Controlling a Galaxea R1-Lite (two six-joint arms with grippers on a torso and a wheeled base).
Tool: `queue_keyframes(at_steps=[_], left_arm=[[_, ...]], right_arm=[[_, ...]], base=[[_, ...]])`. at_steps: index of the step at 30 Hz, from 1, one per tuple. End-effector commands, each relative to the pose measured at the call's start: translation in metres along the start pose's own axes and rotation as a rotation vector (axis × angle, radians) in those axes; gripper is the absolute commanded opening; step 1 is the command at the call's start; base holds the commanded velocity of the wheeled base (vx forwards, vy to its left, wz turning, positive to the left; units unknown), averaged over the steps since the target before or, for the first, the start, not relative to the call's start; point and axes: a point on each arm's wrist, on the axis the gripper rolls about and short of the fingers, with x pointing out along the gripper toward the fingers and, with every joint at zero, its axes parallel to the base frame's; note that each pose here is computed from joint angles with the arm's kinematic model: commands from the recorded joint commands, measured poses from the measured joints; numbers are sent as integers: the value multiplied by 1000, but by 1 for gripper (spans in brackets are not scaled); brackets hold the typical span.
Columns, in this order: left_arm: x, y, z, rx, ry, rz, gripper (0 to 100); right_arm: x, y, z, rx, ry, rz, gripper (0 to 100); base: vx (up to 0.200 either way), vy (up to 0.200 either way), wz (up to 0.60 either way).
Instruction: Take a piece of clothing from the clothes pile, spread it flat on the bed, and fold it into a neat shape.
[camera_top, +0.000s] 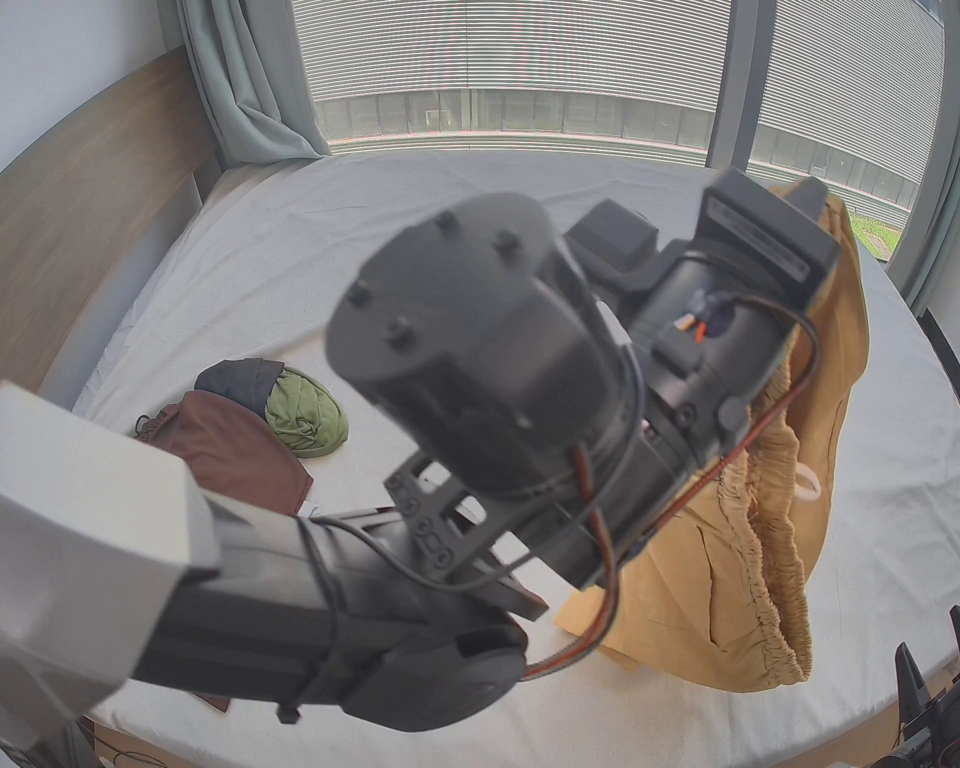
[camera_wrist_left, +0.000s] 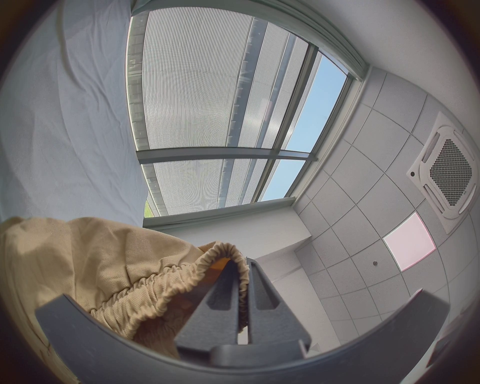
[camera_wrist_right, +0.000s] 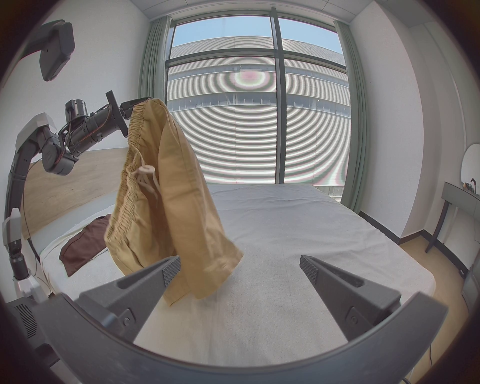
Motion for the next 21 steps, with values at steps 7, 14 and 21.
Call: queue_keyframes(at_steps=[7, 14, 21], left_arm=[[-43, 50, 41, 54, -46, 186, 0], [-64, 79, 52, 85, -73, 257, 0], [-86, 94, 59, 131, -96, 293, 0]], right_arm=[[0, 0, -5, 0, 3, 0, 100], [0, 0, -5, 0, 3, 0, 100], [0, 0, -5, -2, 3, 0, 100]], base=[[0, 0, 0], [0, 0, 0], [0, 0, 0]])
